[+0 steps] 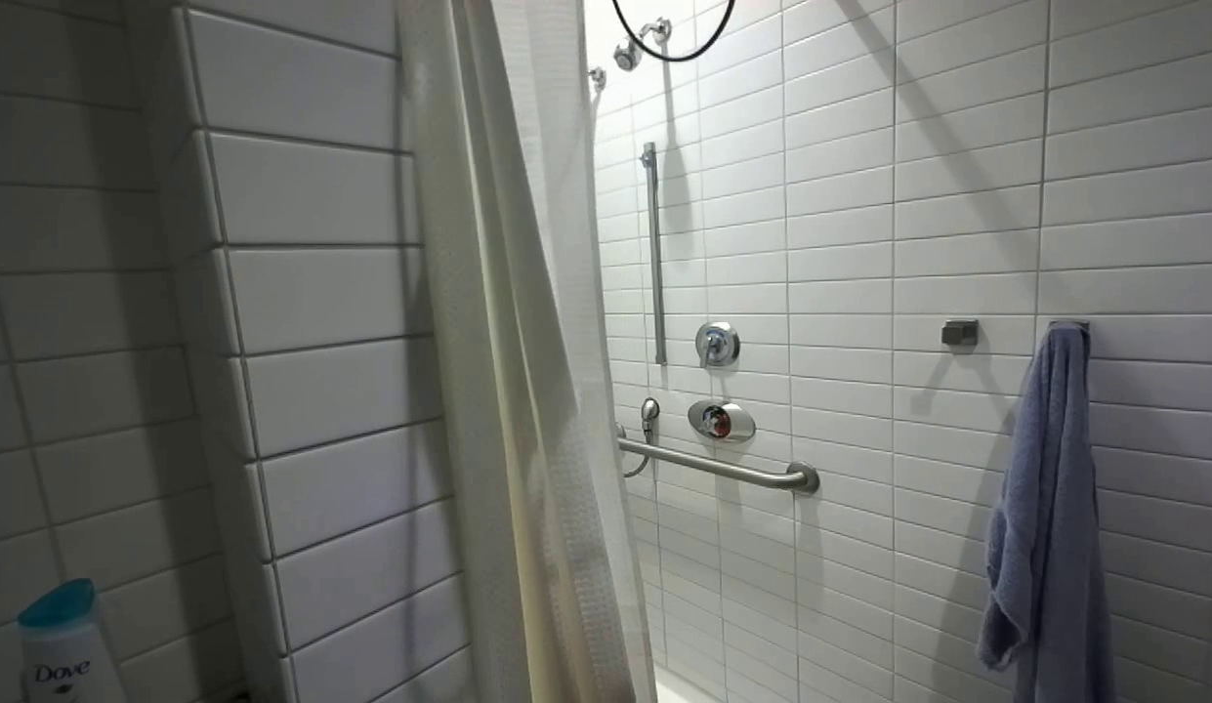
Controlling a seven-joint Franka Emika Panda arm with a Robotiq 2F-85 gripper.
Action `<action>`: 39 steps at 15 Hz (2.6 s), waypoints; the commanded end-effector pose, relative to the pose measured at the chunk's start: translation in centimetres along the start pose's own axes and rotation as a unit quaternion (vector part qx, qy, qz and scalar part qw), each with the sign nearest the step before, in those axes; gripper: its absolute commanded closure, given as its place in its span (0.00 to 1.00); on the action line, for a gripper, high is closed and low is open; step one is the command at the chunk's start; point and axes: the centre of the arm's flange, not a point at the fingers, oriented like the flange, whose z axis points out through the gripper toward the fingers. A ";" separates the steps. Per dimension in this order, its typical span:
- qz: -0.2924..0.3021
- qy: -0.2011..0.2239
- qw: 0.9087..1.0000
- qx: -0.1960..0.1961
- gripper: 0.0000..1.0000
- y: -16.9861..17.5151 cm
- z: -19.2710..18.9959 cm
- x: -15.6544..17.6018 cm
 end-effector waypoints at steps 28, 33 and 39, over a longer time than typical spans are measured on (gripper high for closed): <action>-0.010 0.003 0.990 0.142 0.70 -2.6 0.7 0.0; -0.011 0.003 0.990 0.142 0.70 -2.6 0.7 0.0; -0.011 0.003 0.990 0.142 0.70 -2.6 0.7 0.0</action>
